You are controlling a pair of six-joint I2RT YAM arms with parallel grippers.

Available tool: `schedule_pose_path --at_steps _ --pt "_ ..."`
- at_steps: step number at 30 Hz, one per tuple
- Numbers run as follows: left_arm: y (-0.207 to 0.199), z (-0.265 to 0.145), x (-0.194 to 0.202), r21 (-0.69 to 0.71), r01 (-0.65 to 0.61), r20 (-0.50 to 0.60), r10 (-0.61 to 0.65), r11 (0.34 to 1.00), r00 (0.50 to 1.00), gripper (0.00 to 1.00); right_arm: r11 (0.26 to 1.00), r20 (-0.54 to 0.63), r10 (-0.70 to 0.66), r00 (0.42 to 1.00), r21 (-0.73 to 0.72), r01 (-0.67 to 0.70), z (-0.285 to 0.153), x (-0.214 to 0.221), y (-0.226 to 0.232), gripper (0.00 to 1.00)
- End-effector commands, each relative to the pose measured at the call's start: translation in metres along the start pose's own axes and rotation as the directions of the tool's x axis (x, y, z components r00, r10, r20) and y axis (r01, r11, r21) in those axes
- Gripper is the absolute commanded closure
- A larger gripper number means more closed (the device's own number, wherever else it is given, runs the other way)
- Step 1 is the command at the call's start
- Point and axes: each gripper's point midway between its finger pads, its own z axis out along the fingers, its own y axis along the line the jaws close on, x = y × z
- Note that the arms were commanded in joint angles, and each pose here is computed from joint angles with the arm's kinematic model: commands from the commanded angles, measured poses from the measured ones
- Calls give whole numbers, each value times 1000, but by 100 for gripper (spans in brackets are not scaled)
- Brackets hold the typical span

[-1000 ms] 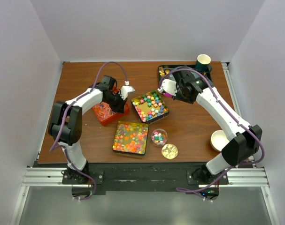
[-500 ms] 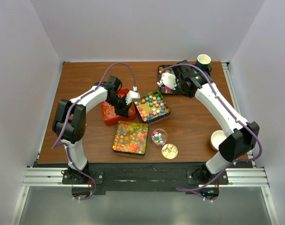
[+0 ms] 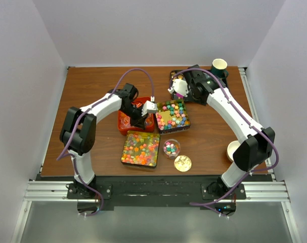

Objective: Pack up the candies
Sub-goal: Move the storage box to the center of the board, then scoop the fake candies from the storage box.

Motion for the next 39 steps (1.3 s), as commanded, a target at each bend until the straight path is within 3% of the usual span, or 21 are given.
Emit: schedule_pose_path --at_steps 1,2,3,4,8,11,12,14,15,18,20,21,23,26,33,39 --pt "-4 -9 -52 23 -137 158 132 990 979 84 998 21 29 999 59 -30 -9 -3 -15 100" --pt "-3 -11 -55 15 -136 163 131 991 978 78 998 18 26 999 58 -27 -8 -2 -14 100" --pt "-2 -14 -59 2 -122 169 120 993 978 66 998 17 30 999 56 -31 -7 -1 -14 100" --pt "0 -17 -60 -16 -117 165 118 993 979 62 998 17 29 999 53 -30 -7 -1 -14 100" --pt "-2 -26 -63 -56 -105 169 113 993 979 55 998 18 35 999 41 -36 -5 1 -12 100" --pt "13 -46 -79 -104 45 289 -13 994 957 54 999 56 43 998 9 -44 -7 -2 -6 100" --pt "28 -59 -98 -116 176 401 -116 978 909 52 999 88 49 995 -19 -47 -8 -7 -2 100" --pt "45 -82 -96 -60 349 534 -266 935 803 50 998 133 60 989 -42 -55 -11 -10 3 100" --pt "56 -100 -120 -5 414 644 -314 910 698 49 998 161 62 985 -38 -57 -11 -15 3 100" --pt "62 -111 -128 177 477 702 -450 861 551 48 996 224 77 972 -68 -64 -11 -25 10 100" --pt "59 -104 -127 282 486 681 -529 827 506 47 996 285 59 957 -88 -35 -14 -33 16 100" --pt "54 -114 -139 341 465 697 -552 817 458 45 997 328 54 943 -69 -33 -17 -36 16 100" --pt "53 -108 -139 397 462 673 -594 793 440 44 999 400 16 916 -46 3 -21 -45 20 100" --pt "52 -98 -139 444 463 625 -635 767 453 41 998 439 -32 898 -28 49 -22 -55 26 100" --pt "62 -82 -133 463 513 597 -682 723 422 39 995 444 -45 895 -63 82 -16 -78 34 100" --pt "66 -66 -133 462 528 572 -695 712 436 43 991 440 -81 895 -57 118 -9 -98 43 100"
